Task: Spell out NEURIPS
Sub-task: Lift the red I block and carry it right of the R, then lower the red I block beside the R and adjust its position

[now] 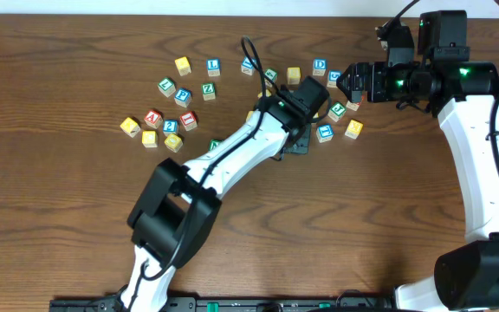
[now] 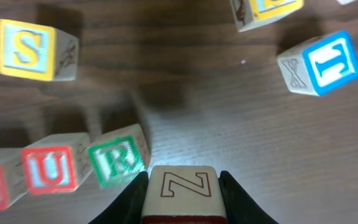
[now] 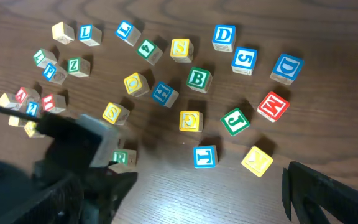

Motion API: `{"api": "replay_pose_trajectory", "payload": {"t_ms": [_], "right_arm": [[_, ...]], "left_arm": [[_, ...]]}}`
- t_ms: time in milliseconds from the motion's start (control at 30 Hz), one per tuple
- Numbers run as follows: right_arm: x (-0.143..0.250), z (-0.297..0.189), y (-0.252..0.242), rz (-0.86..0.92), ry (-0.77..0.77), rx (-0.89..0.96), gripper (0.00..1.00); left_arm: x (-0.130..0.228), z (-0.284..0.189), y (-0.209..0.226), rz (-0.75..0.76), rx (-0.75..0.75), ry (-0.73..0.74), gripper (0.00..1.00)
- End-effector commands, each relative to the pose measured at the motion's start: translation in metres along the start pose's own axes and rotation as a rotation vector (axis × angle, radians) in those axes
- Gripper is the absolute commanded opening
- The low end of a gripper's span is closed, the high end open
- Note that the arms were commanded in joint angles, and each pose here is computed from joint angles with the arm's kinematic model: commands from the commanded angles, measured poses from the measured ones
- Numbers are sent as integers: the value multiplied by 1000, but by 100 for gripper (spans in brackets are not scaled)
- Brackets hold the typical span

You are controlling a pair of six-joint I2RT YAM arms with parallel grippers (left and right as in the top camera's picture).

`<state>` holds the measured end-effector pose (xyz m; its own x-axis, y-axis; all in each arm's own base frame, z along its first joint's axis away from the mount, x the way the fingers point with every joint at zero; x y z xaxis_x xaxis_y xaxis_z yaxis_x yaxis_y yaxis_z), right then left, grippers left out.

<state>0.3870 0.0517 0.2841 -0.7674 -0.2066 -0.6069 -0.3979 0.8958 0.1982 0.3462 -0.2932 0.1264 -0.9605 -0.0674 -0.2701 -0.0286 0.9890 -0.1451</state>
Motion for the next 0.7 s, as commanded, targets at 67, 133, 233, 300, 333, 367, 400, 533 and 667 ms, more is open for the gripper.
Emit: {"api": "replay_pose_trajectory", "payload": {"t_ms": [67,133,233,300,333,367,400,533,667], "right_arm": [[-4,-4,-2,-11,-14,8,99],[-4,-4,-2,-11,-14,8,99],[-4,-4,-2,-11,-14,8,99],[-4,-4,-2,-11,-14,8,99],[-4,-4,-2,-11,-13,8,99],[-4,-4,-2,-11,-14,8,99],[-4,-4,-2,-11,-14,8,99],[-4,-4,-2,-11,-14,8,99],[-4,-4,-2,-11,-14,8,99]], "left_arm": [[1,23,4,-38,-28,9,27],[1,29,4,-38,-32,13,27],[3,36,4,-44,-39,20,27],[3,38,5,-51,-41,22,27],[3,39,5,-51,-41,22,27],[3,40,4,-51,-41,22,27],[3,41,5,-51,-43,23,27],[5,46,6,-50,-51,31,27],[7,52,6,-56,-58,39,27]]}}
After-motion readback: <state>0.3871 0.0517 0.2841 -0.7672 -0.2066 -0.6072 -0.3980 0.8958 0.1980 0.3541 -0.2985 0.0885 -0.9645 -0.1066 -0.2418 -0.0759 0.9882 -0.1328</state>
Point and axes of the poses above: each gripper's point midway between its finger pads, its own z axis out along the fingers, its own y axis along the line the jaws close on, x = y × z, the point moved 7 cm from there along -z, back along the fingers, and after that the axes turned 12 degrees about -z, right-handed, at the moved point
